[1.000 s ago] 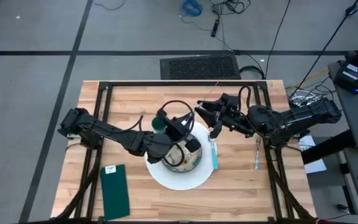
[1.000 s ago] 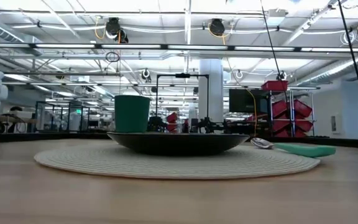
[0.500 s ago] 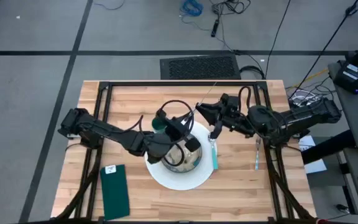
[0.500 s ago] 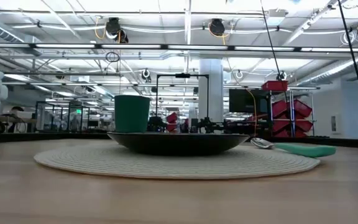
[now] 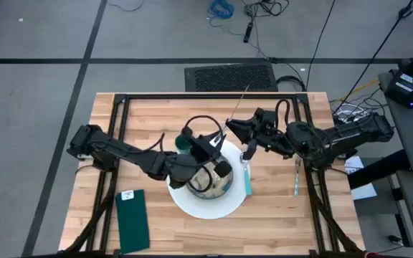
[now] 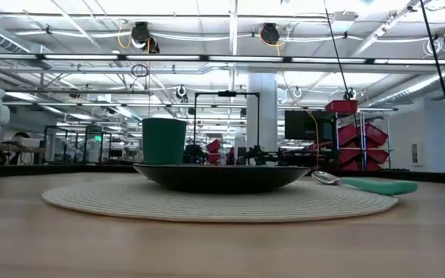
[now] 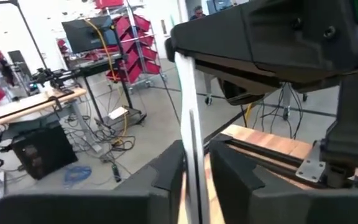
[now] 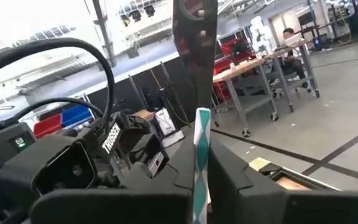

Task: Set table place
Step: Put the blue knife on the right of the white table mat

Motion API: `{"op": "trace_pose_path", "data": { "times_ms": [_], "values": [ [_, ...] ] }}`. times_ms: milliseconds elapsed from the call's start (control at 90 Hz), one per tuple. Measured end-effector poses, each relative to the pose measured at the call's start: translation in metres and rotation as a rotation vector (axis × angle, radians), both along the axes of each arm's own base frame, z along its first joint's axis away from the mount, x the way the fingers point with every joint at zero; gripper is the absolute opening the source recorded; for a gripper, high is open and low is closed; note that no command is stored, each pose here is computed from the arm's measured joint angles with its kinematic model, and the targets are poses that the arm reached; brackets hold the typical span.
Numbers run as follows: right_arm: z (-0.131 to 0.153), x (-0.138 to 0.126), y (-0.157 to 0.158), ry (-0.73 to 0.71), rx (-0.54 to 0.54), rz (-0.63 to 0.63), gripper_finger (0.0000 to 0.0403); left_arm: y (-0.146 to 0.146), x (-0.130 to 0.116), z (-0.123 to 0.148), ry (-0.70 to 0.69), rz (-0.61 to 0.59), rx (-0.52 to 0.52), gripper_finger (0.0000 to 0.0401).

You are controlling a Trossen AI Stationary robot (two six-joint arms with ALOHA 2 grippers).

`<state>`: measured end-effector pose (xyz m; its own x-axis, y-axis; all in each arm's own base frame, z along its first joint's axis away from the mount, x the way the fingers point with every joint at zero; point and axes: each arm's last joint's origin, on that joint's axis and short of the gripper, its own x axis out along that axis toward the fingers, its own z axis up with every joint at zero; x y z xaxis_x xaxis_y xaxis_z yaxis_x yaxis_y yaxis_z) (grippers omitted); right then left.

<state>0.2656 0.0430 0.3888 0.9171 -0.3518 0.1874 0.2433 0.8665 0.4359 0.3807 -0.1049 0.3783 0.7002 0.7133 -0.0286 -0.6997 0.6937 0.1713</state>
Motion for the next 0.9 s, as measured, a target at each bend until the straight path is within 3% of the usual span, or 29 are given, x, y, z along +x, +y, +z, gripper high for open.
{"op": "trace_pose_path", "data": {
  "times_ms": [356, 656, 900],
  "values": [
    [0.011, -0.014, -0.002, -0.012, -0.045, -0.004, 0.0001, -0.002, -0.001, 0.0, 0.002, -0.009, 0.002, 0.0179],
    [0.025, -0.056, -0.017, 0.052, -0.058, -0.111, 0.0, -0.025, -0.011, 0.004, 0.051, -0.035, 0.061, 0.0186],
    [0.022, -0.096, -0.028, 0.137, 0.059, -0.096, 0.0, -0.029, -0.026, 0.014, 0.092, 0.111, 0.11, 0.0186]
  ]
}}
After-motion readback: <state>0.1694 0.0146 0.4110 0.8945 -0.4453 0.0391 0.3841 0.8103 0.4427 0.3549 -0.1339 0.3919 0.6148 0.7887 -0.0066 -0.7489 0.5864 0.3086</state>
